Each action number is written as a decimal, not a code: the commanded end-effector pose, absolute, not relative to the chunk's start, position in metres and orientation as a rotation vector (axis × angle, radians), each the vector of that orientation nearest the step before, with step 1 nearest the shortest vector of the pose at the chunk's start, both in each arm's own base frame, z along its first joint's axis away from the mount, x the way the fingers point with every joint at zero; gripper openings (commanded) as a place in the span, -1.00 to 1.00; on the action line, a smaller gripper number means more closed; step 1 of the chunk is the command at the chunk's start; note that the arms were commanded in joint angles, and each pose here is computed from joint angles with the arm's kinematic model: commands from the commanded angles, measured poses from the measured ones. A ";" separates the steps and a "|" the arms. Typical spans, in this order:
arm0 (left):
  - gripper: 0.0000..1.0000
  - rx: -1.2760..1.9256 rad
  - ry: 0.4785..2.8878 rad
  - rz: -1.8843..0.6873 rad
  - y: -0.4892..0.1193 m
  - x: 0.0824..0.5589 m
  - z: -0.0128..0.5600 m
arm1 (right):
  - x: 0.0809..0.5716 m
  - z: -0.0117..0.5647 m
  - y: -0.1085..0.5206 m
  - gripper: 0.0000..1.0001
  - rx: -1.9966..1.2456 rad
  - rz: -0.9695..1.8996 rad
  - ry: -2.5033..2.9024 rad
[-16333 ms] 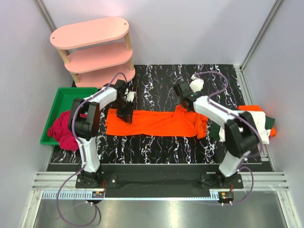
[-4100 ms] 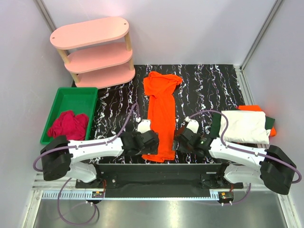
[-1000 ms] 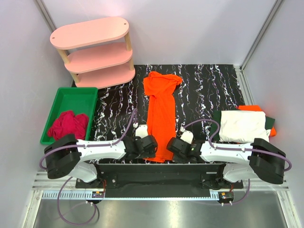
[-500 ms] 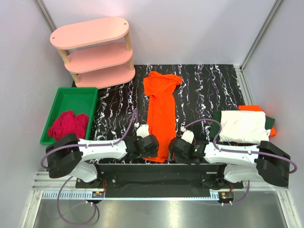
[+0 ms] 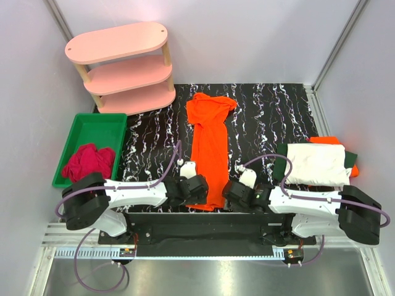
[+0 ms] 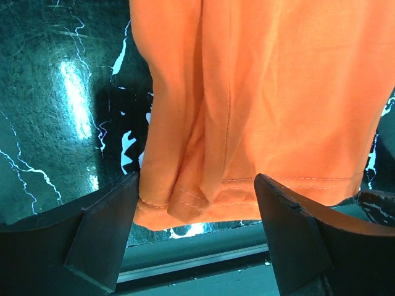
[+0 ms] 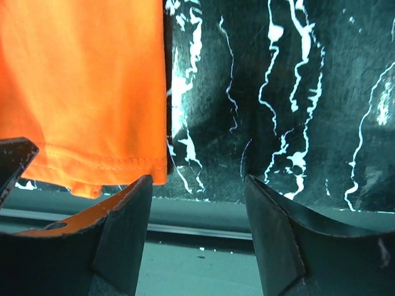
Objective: Fold and stack the t-shirts
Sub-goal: Grab the bottom of the folded rectangular tshirt with both arms
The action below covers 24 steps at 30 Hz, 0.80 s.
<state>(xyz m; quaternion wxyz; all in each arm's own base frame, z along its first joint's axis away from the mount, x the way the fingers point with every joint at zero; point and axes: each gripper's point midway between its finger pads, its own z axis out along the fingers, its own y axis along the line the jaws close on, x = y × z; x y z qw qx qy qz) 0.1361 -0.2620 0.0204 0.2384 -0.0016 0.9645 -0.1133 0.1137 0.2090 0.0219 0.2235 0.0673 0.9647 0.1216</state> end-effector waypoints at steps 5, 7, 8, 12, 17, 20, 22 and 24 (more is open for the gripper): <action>0.64 0.036 2.761 -0.264 -0.250 0.110 -0.002 | 0.137 0.051 0.223 0.29 0.183 0.383 2.530; 0.63 0.025 2.754 -0.267 -0.248 0.110 -0.001 | 0.141 0.052 0.222 0.24 0.177 0.363 2.512; 0.63 0.022 2.753 -0.264 -0.247 0.110 -0.001 | 0.143 0.051 0.222 0.17 0.174 0.349 2.507; 0.62 0.018 2.753 -0.263 -0.246 0.109 -0.002 | 0.146 0.041 0.228 0.11 0.147 0.295 2.528; 0.62 0.027 2.755 -0.259 -0.247 0.108 -0.003 | 0.148 0.028 0.236 0.11 0.118 0.276 2.540; 0.62 0.024 2.753 -0.264 -0.245 0.106 -0.002 | 0.149 0.025 0.239 0.10 0.104 0.261 2.546; 0.61 0.018 2.751 -0.259 -0.242 0.105 -0.003 | 0.147 0.019 0.237 0.10 0.101 0.242 2.560; 0.61 0.013 2.750 -0.259 -0.241 0.105 -0.003 | 0.145 0.012 0.234 0.09 0.098 0.220 2.579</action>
